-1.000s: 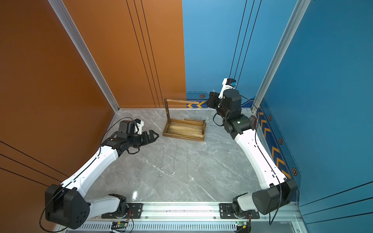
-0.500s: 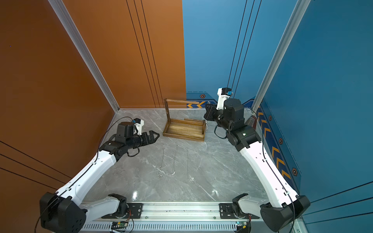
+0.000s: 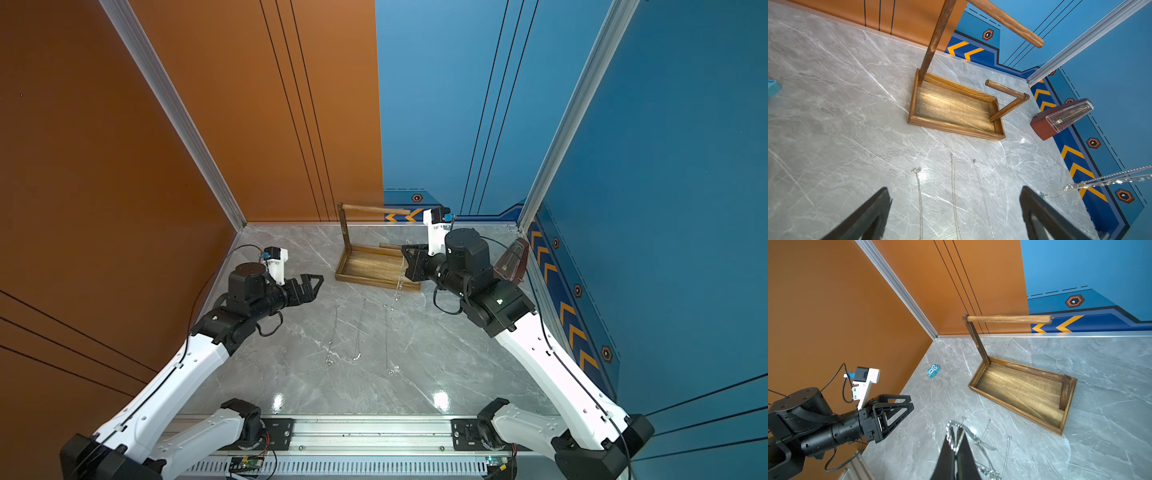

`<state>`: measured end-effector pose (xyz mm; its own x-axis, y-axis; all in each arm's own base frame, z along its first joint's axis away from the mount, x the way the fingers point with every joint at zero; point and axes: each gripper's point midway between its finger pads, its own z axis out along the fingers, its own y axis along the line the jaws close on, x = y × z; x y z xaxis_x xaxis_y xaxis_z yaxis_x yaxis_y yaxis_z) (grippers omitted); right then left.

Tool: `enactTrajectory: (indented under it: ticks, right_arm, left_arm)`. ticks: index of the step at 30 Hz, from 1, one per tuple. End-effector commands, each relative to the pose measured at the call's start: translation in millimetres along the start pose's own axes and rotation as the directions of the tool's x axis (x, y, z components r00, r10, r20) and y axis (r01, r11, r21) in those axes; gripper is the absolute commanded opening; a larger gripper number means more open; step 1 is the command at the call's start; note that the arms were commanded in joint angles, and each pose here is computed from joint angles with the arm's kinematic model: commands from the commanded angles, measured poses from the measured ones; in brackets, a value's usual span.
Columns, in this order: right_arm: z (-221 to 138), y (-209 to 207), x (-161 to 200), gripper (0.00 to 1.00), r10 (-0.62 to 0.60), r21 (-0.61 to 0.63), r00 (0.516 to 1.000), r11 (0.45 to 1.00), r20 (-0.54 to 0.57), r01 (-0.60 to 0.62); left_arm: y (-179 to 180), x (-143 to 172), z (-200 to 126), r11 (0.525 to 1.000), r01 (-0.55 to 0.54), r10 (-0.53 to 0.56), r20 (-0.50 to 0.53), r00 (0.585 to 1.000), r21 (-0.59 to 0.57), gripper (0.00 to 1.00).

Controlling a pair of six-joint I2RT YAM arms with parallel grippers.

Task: Take the necklace off the jewelry display stand
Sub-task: Take off the necklace from the stand.

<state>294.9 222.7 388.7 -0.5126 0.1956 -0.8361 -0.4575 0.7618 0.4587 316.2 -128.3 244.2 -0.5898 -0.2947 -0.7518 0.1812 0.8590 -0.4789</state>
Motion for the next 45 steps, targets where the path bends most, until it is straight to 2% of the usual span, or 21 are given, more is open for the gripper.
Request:
enactTrajectory:
  ticks: [1, 7, 12, 16, 20, 24, 30, 45]
  right_arm:
    - [-9.8, 14.8, 12.0, 0.0, -0.042, -0.052, 0.998, 0.998, -0.038, 0.04]
    - [-15.1, 26.8, 32.9, 0.0, -0.063, -0.087, 0.994, 0.995, -0.089, 0.055]
    - [-19.0, 34.6, 53.9, 0.0, -0.079, -0.115, 0.988, 0.991, -0.132, 0.064]
    - [-24.8, 33.0, 62.3, 0.0, -0.077, -0.118, 0.987, 0.991, -0.143, 0.06]
    - [-33.4, 29.4, 69.2, 0.0, -0.07, -0.119, 0.987, 0.991, -0.145, 0.053]
    - [-41.4, 24.7, 77.2, 0.0, -0.064, -0.116, 0.986, 0.992, -0.152, 0.047]
    - [-55.8, 20.0, 83.8, 0.0, -0.061, -0.117, 0.987, 0.992, -0.15, 0.044]
    - [-73.3, 14.4, 91.4, 0.0, -0.054, -0.11, 0.986, 0.993, -0.159, 0.037]
  left_arm:
    - [-0.9, -16.5, -6.7, 0.999, -0.048, 0.048, 0.11, 0.993, -0.008, 0.98]
    - [-15.9, -20.3, -12.4, 0.993, -0.08, 0.064, 0.174, 0.983, 0.083, 0.98]
    - [-45.0, -13.3, -11.6, 0.964, -0.135, 0.102, 0.149, 0.984, 0.229, 0.98]
    - [-80.9, 3.9, -8.1, 0.904, -0.167, 0.148, 0.079, 0.986, 0.393, 0.98]
    - [-122.4, 30.1, -12.3, 0.807, -0.204, 0.238, 0.011, 0.971, 0.554, 0.98]
    - [-148.1, 52.9, -18.7, 0.731, -0.226, 0.309, -0.018, 0.951, 0.644, 0.98]
    - [-183.3, 77.1, -22.4, 0.64, -0.232, 0.387, -0.047, 0.921, 0.732, 0.98]
    - [-248.0, 115.0, -5.4, 0.516, -0.295, 0.527, -0.026, 0.849, 0.804, 0.99]
